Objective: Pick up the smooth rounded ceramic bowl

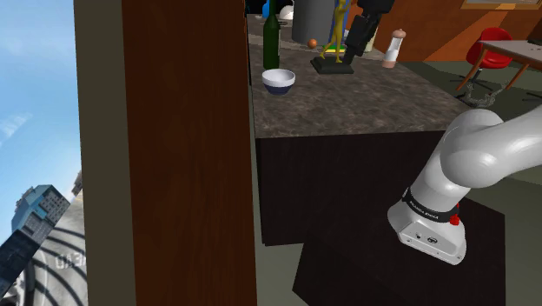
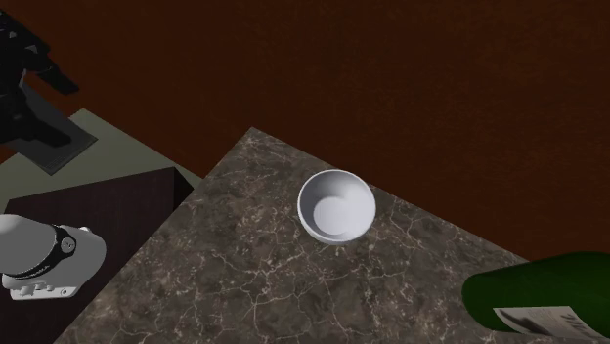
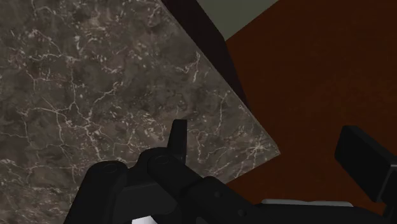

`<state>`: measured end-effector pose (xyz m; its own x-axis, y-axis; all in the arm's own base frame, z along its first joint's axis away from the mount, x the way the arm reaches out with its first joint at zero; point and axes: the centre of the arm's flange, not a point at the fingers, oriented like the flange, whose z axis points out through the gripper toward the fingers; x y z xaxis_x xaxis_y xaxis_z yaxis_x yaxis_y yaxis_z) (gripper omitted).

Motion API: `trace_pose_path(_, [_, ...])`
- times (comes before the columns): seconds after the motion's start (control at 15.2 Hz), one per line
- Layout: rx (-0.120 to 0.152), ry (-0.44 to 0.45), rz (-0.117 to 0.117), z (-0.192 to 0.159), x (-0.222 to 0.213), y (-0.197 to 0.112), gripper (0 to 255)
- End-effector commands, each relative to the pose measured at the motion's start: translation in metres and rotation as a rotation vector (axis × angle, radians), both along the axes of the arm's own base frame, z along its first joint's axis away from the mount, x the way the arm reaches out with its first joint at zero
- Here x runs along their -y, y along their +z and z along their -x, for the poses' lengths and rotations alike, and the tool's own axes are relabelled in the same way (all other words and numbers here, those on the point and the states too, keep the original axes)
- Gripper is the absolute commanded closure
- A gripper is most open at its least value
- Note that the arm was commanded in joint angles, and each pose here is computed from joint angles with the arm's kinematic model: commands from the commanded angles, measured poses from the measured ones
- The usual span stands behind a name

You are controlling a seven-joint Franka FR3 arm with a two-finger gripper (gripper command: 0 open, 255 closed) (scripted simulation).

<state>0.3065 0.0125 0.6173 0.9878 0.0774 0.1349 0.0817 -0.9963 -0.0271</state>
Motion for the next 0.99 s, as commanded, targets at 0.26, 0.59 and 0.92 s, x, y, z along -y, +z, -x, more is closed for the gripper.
trace_pose_path(0.26, [-0.008, 0.005, 0.006, -0.05, 0.01, -0.018, 0])
trace_pose_path(0.59, [-0.019, 0.012, 0.014, -0.112, 0.022, -0.04, 0])
trace_pose_path(0.92, [-0.03, 0.019, 0.022, -0.174, 0.034, -0.063, 0])
